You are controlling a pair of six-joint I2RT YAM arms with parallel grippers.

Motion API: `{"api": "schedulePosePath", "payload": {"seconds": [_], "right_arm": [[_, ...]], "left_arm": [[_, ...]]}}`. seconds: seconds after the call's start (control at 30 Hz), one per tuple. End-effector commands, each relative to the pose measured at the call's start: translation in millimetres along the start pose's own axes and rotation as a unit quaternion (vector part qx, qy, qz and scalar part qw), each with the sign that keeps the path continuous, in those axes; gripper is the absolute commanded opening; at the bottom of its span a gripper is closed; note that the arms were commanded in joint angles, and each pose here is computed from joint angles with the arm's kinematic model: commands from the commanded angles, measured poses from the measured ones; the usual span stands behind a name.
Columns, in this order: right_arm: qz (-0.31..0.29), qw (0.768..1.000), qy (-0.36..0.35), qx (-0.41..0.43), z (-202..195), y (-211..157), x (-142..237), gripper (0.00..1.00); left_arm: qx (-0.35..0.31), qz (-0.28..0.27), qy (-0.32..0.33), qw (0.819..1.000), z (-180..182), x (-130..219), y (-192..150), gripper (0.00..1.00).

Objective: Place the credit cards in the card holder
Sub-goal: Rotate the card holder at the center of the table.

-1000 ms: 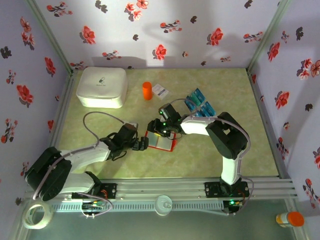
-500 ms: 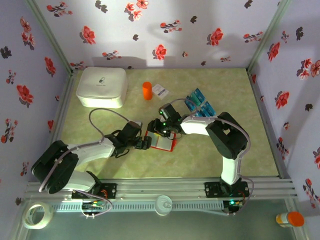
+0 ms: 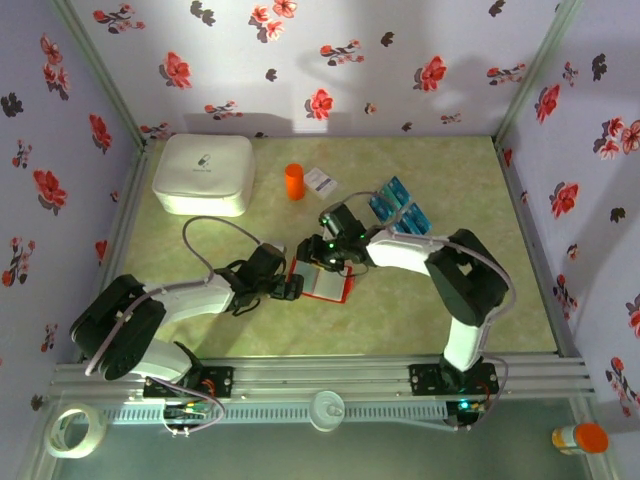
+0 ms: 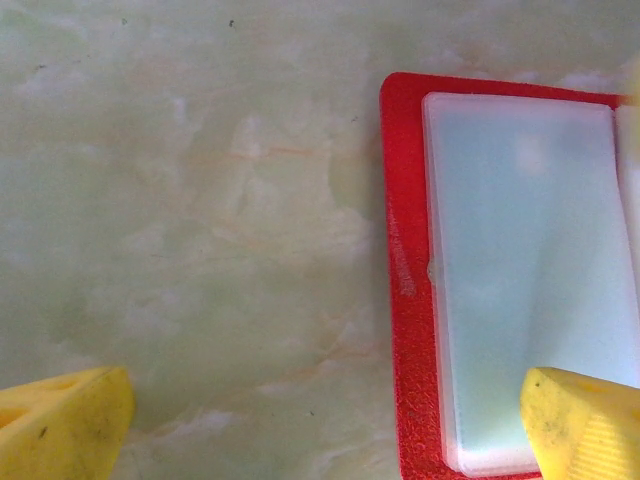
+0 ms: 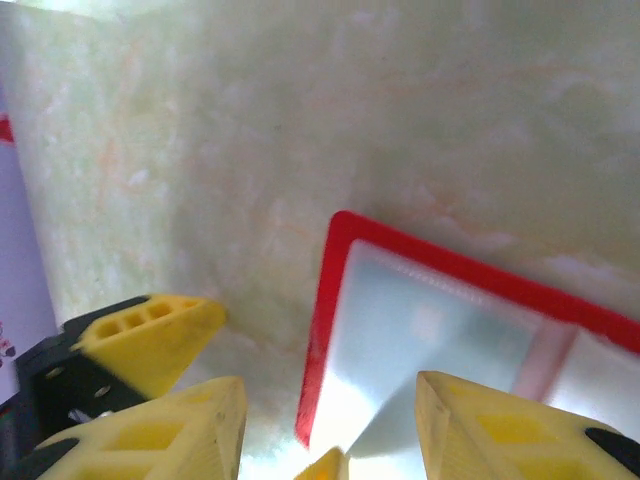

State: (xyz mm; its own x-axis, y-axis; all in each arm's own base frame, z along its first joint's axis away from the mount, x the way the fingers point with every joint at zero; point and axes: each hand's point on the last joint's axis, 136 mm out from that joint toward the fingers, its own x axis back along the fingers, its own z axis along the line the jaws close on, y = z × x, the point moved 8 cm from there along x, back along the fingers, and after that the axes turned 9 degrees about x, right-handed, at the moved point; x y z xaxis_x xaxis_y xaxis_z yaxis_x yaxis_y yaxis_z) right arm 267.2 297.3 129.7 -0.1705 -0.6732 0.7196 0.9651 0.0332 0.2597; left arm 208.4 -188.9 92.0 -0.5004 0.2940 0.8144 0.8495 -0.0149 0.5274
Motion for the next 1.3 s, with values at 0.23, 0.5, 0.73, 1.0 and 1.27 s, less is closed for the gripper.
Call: {"api": "schedulePosePath", "payload": {"seconds": [0.23,0.5,0.73,1.0,1.27], "right_arm": [[-0.023,0.979,-0.194,0.066,-42,-38,74,0.5],[0.0,0.975,-0.217,0.053,-67,-60,66,0.5],[0.006,0.972,-0.227,0.06,-73,-57,56,0.37],[-0.003,0.97,-0.234,0.072,-72,-38,63,0.03],[-0.005,0.974,-0.213,0.071,-63,-29,65,0.29]], "left_arm": [[-0.007,-0.001,0.017,1.0,3,-2,-2,1.0],[-0.007,-0.003,0.016,1.0,3,-2,-2,1.0],[-0.006,-0.002,0.017,1.0,3,-2,-1,1.0],[-0.004,0.004,0.019,1.0,5,-4,-5,1.0],[-0.003,0.009,0.019,1.0,5,-7,-7,1.0]]}}
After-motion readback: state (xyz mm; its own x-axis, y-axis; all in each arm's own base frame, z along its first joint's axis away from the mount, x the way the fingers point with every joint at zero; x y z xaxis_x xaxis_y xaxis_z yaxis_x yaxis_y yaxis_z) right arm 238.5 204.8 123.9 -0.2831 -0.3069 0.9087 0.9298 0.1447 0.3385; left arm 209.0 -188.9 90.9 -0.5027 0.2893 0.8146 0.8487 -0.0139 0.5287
